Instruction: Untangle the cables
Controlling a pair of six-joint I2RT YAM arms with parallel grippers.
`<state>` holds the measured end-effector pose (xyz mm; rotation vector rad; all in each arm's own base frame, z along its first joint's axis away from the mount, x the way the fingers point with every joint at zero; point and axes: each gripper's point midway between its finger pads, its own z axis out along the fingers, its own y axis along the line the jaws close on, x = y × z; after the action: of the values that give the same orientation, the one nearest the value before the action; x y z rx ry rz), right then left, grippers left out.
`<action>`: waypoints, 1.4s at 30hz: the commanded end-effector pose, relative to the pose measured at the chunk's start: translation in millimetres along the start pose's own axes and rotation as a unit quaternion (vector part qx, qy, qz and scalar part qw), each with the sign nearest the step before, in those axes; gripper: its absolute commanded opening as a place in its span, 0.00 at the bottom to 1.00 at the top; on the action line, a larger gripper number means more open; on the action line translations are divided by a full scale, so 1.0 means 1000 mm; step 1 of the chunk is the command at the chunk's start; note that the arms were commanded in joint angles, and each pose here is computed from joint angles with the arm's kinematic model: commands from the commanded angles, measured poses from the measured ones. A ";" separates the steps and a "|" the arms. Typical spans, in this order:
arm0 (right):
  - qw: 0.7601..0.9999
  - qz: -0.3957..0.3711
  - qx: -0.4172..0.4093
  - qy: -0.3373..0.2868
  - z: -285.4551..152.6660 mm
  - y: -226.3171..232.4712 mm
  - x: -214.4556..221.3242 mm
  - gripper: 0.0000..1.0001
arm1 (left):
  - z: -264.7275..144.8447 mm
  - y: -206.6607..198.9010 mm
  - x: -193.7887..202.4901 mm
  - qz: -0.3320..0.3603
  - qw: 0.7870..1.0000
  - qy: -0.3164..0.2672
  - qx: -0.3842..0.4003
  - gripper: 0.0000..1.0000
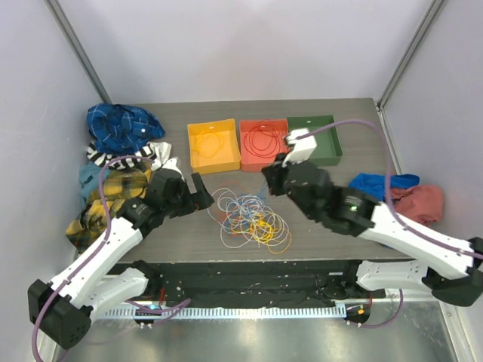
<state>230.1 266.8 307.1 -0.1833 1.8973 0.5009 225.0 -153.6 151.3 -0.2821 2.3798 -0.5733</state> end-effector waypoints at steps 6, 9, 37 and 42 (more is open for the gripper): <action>0.992 0.028 0.015 -0.120 -0.097 -0.029 -0.144 0.01 | -0.002 -0.071 -0.039 0.047 0.996 -0.050 0.057 1.00; 0.988 0.039 0.001 -0.152 -0.123 -0.032 -0.178 0.01 | -0.004 -0.080 -0.046 0.048 0.995 -0.058 0.065 1.00; 0.973 0.008 0.170 -0.156 -0.051 -0.070 -0.158 0.01 | -0.029 -0.048 -0.034 0.031 0.995 -0.083 0.053 1.00; 0.973 0.049 0.184 -0.133 0.003 -0.098 -0.167 0.01 | -0.037 -0.036 -0.035 0.035 0.995 -0.092 0.029 1.00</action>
<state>294.8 158.4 426.2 0.1475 1.7125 0.1297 231.2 -174.1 207.8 -0.1900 2.2078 -0.6109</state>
